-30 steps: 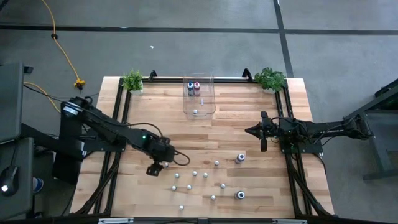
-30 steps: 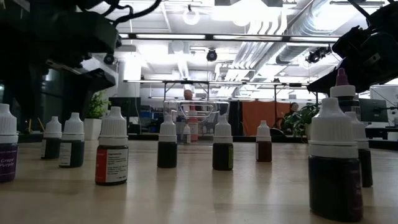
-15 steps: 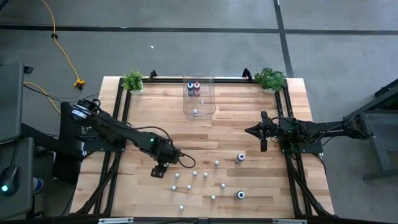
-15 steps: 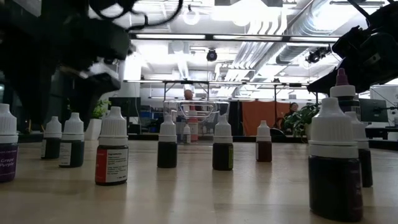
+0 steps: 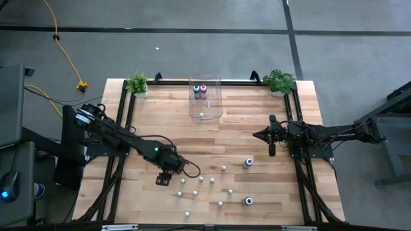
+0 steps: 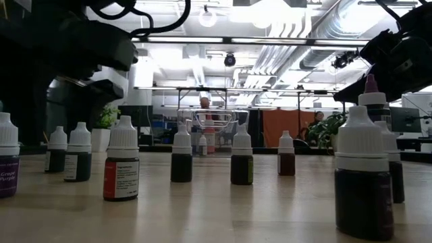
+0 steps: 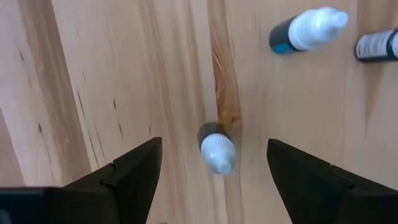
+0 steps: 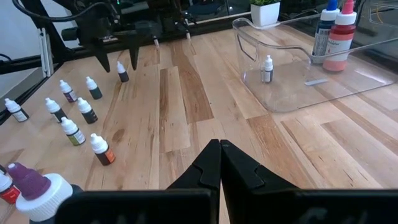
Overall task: Pick & Place food coloring
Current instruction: Put the small brown food coloring into the transparent bin
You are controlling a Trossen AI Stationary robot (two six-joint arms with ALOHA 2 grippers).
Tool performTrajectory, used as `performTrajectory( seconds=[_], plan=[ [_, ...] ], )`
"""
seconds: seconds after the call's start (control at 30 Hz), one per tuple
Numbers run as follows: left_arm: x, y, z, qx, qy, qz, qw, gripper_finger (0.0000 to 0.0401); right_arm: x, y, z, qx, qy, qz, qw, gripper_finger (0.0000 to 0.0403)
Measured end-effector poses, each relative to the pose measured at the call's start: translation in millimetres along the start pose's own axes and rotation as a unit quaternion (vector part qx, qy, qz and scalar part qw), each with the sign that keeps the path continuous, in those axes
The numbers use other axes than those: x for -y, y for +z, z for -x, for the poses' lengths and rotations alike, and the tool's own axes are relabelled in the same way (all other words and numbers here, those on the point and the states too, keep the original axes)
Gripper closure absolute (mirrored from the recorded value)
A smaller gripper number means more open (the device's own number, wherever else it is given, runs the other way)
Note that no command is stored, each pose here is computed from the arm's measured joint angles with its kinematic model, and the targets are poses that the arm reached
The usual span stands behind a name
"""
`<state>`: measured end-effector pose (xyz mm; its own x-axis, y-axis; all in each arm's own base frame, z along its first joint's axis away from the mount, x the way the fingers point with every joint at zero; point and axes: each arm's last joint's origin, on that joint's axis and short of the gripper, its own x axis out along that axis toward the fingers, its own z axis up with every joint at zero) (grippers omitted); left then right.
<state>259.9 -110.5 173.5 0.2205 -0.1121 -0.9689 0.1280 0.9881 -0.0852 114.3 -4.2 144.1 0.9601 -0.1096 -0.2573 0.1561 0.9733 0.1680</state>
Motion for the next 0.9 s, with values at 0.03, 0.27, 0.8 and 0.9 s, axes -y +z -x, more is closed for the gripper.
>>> performTrajectory(
  seconds=[0.03,0.27,0.8,0.9],
  plan=[
    [-0.1,0.2,0.0,0.002,0.002,0.004,1.0,0.0117,0.0,-0.1,0.0,0.0,0.0,0.0,1.0,0.0402],
    [-0.3,0.0,0.0,0.001,0.003,0.012,1.0,0.0158,0.0,0.0,0.0,0.0,0.0,0.0,1.0,0.0402],
    [-0.2,-0.2,-0.1,-0.001,0.001,0.018,1.0,0.0228,0.0,-0.1,0.0,0.0,0.0,0.0,1.0,0.0402],
    [-0.2,-0.2,-0.1,-0.001,0.001,0.019,1.0,0.0239,0.0,-0.1,0.0,0.0,0.0,0.0,1.0,0.0402]
  ],
)
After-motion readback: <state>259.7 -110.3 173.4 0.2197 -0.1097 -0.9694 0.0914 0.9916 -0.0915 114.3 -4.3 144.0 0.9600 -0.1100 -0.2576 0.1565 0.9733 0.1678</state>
